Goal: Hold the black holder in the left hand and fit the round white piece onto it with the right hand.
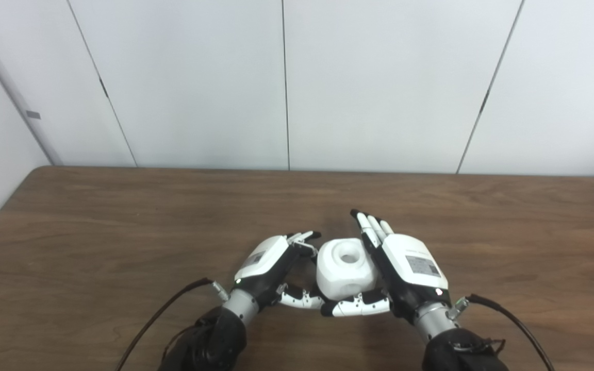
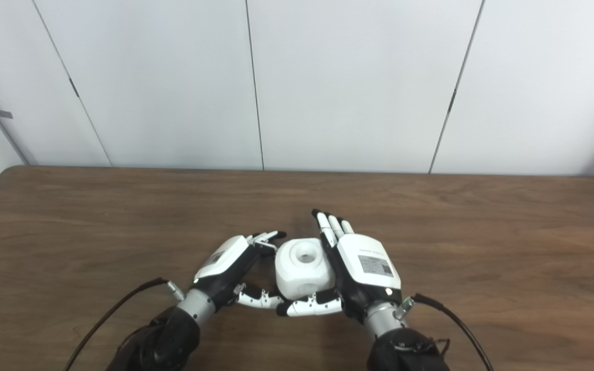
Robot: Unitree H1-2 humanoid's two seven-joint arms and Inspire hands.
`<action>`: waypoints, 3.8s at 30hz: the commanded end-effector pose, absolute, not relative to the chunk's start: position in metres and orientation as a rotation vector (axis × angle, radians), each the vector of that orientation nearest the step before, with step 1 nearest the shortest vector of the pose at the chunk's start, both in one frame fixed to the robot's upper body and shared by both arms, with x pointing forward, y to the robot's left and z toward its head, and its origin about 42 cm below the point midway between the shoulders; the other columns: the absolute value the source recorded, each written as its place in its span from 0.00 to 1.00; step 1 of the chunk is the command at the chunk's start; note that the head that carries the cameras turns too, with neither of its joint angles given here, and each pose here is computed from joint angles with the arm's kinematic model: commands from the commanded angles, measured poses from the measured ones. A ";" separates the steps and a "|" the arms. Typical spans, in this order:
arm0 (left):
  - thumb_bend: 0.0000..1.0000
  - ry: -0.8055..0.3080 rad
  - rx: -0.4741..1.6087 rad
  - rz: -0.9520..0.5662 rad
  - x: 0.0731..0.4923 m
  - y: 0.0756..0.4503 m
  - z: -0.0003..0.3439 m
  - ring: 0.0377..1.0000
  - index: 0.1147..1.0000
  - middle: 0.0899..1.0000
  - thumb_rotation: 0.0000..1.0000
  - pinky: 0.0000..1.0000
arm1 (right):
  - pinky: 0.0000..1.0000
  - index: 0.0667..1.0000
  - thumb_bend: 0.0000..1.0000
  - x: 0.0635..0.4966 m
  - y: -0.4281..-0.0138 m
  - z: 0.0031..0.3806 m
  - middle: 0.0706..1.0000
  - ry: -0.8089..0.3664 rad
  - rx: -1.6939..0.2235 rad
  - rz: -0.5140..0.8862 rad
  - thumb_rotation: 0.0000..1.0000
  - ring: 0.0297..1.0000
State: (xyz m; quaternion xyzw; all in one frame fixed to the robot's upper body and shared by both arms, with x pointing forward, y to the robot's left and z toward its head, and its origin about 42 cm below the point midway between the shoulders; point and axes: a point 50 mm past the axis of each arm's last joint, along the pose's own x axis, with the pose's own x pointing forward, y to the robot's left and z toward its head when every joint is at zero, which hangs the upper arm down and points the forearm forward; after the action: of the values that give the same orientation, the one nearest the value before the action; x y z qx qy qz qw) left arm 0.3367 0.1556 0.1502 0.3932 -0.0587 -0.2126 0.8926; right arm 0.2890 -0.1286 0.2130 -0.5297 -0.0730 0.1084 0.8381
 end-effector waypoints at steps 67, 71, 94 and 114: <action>1.00 -0.055 0.908 -0.495 0.348 0.153 0.169 1.00 0.77 1.00 0.30 0.99 | 0.75 1.00 1.00 0.292 -0.126 0.220 1.00 -0.177 -1.088 0.255 0.54 1.00; 1.00 -0.038 0.941 -0.498 0.349 0.153 0.169 1.00 0.80 1.00 0.30 0.97 | 0.76 1.00 1.00 0.292 -0.126 0.220 1.00 -0.175 -1.084 0.253 0.53 1.00; 1.00 0.031 0.978 -0.505 0.350 0.157 0.171 1.00 0.87 1.00 0.35 1.00 | 0.74 1.00 1.00 0.293 -0.135 0.221 1.00 -0.185 -1.076 0.226 0.53 1.00; 1.00 0.051 0.966 -0.491 0.352 0.164 0.174 1.00 0.89 1.00 0.36 1.00 | 0.74 1.00 1.00 0.297 -0.146 0.228 1.00 -0.178 -1.045 0.182 0.54 1.00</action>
State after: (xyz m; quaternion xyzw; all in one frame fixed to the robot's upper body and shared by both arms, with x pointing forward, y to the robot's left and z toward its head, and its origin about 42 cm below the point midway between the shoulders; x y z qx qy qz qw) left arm 0.3510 0.1558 0.1750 0.4565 0.0068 -0.2400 0.8567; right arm 0.2940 -0.1478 0.2058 -0.5048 -0.0422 0.1111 0.8550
